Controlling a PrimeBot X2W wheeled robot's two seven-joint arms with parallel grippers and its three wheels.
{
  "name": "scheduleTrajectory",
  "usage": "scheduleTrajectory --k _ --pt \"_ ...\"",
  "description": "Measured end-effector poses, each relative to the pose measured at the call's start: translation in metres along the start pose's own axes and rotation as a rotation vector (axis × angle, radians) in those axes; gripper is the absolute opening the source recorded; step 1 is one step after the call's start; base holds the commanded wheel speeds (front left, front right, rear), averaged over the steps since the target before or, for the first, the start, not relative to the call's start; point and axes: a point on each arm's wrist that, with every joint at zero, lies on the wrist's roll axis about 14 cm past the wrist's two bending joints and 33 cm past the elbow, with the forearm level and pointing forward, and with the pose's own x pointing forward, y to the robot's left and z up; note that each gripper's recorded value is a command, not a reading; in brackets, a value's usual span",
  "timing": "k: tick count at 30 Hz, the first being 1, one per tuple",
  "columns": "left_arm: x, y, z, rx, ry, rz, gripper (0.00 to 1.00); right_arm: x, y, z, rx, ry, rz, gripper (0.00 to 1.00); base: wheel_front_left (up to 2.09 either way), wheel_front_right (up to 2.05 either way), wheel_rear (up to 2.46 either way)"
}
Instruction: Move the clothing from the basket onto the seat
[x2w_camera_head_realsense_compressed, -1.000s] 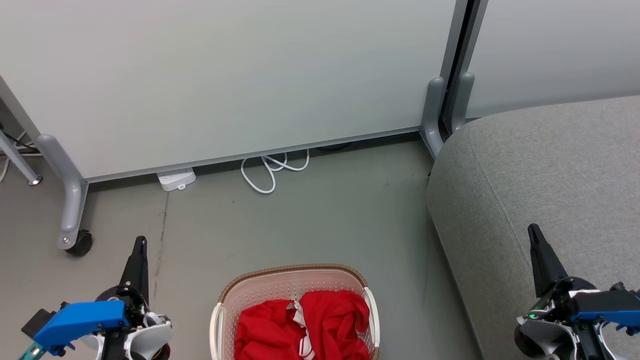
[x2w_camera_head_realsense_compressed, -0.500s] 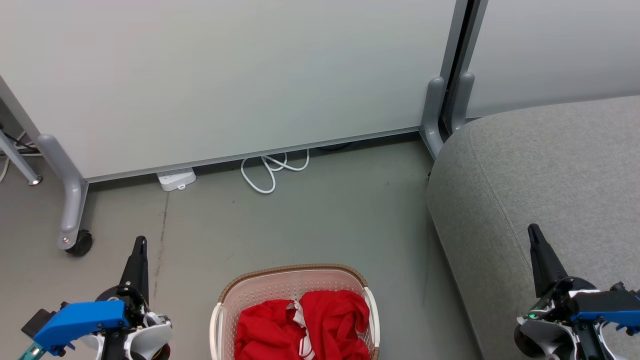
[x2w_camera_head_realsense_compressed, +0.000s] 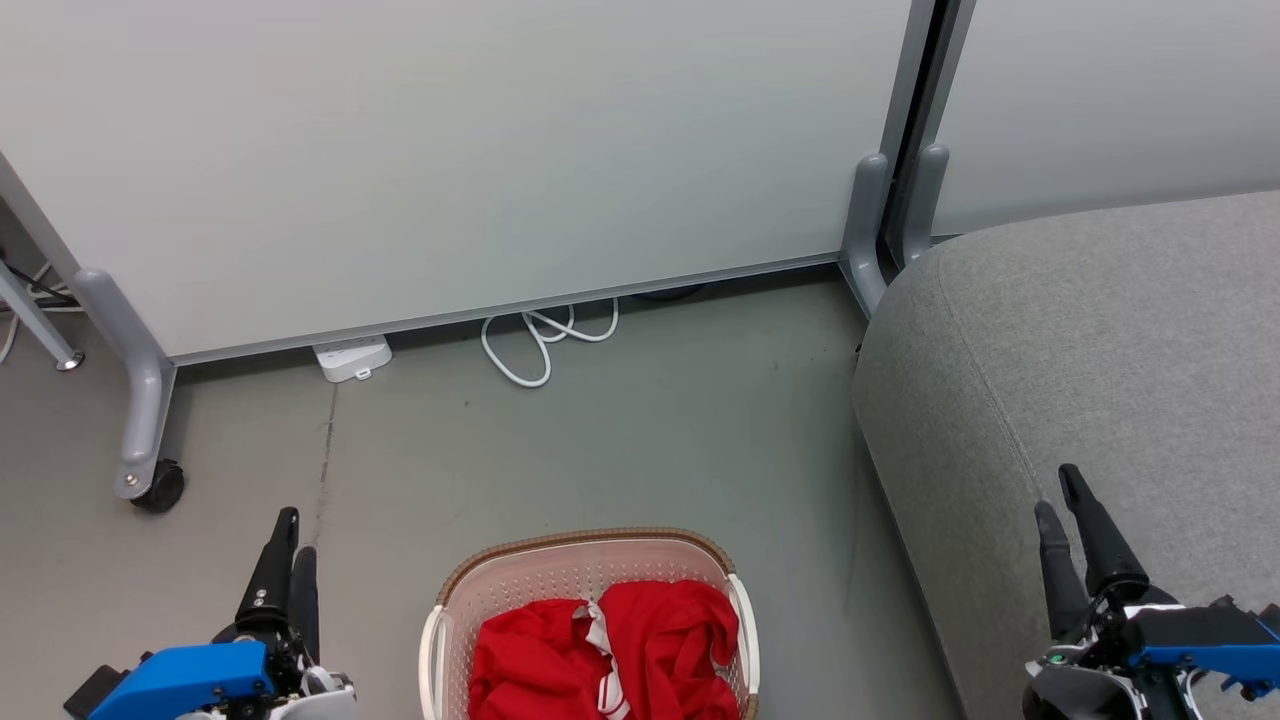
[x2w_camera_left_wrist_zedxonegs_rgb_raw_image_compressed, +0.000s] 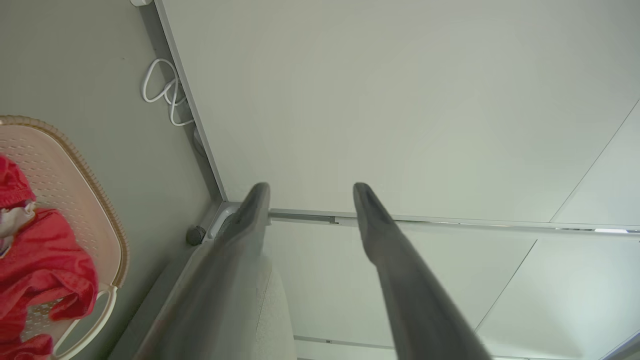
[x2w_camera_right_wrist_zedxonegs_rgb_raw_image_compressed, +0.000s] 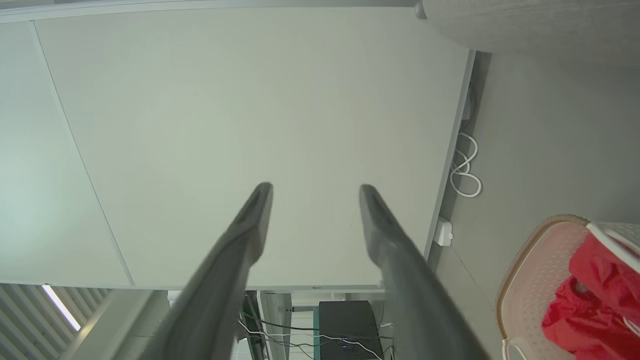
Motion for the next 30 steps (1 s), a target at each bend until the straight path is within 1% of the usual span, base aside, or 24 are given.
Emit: scheduleTrajectory --k 3,9,10,18,30 --pt "0.000 0.000 0.000 0.013 -0.010 0.000 1.00 0.000 0.000 0.001 -0.016 -0.011 -0.002 1.00 0.00 0.00 0.00" --pt "0.002 -0.004 0.001 0.075 -0.022 -0.007 1.00 0.001 0.001 0.002 -0.074 -0.025 0.001 1.00 0.00 0.00 0.00" --pt "0.003 -0.006 0.001 0.111 -0.026 -0.013 1.00 0.001 0.003 0.003 -0.100 -0.031 0.003 1.00 0.00 0.00 0.00" --pt "0.008 -0.020 -0.003 0.279 -0.029 -0.046 1.00 0.004 0.008 -0.001 -0.259 -0.030 0.016 1.00 0.00 0.00 0.00" --pt "0.011 -0.024 -0.017 0.552 -0.012 -0.045 1.00 0.007 0.013 -0.013 -0.508 -0.008 0.035 1.00 0.00 0.00 0.00"
